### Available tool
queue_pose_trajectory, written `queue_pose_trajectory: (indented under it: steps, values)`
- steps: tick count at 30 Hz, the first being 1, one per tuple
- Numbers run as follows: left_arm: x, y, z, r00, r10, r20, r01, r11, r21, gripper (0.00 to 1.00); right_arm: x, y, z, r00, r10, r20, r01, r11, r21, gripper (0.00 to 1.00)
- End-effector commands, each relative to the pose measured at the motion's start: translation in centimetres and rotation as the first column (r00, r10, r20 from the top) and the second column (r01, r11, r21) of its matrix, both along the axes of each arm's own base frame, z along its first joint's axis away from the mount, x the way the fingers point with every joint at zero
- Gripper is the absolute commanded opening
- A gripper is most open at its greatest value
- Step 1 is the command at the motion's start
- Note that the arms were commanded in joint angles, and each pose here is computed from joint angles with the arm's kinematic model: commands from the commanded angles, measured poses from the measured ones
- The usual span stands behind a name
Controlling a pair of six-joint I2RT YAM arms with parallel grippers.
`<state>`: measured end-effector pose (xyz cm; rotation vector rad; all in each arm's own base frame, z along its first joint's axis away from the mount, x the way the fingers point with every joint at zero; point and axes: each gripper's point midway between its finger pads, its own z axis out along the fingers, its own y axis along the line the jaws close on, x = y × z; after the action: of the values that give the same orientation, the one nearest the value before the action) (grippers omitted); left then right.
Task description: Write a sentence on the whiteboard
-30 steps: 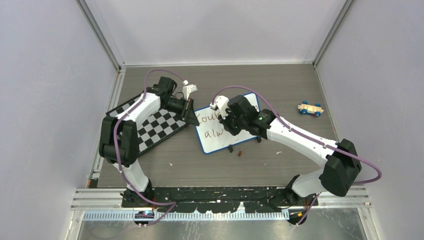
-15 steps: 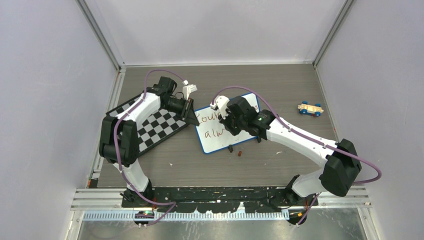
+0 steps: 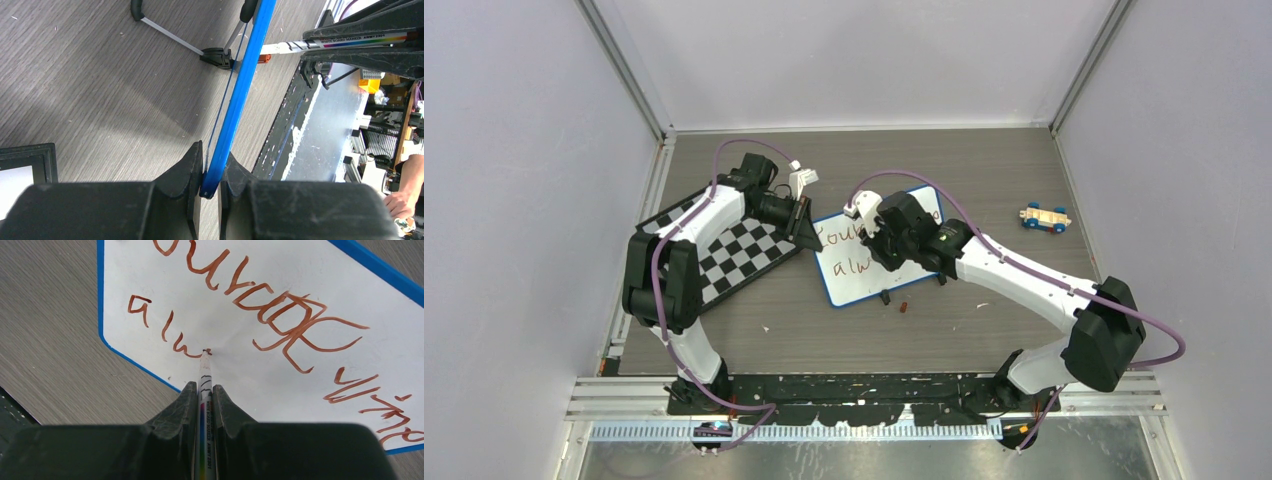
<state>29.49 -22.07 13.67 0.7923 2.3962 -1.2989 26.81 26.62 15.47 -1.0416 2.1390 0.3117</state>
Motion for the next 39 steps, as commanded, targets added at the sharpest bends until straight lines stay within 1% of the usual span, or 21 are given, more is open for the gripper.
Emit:
queue_pose_trajectory:
  steps: [1,13,17,27,33,39]
  values:
    - [0.6,0.0,-0.1,1.0,0.003,0.026,-0.004,1.0,0.023,0.0,1.0,1.2,1.0,0.999,-0.008,0.037,0.006,0.998,0.06,0.0]
    - [0.6,0.0,-0.1,1.0,0.003,0.026,-0.004,1.0,0.026,0.0,-0.3,-0.3,-1.2,1.0,0.009,0.002,-0.009,1.0,0.0,0.0]
    - [0.6,0.0,-0.1,1.0,0.002,0.025,-0.003,1.0,0.024,0.0,-0.1,-0.5,-0.5,1.0,0.005,0.023,-0.005,1.0,0.001,0.0]
    - [0.5,0.0,0.0,1.0,0.003,0.025,-0.004,1.0,0.023,0.0,2.2,-0.5,2.5,0.995,-0.041,0.086,0.038,0.998,0.04,0.0]
    - [0.5,0.0,0.0,1.0,0.002,0.029,-0.003,1.0,0.024,0.0,2.3,-0.5,2.5,0.995,-0.041,0.087,0.038,0.999,0.039,0.0]
    - [0.6,0.0,-0.1,1.0,0.001,0.028,-0.002,1.0,0.024,0.0,1.4,-0.9,1.2,0.998,-0.032,0.049,0.031,0.999,0.025,0.0]
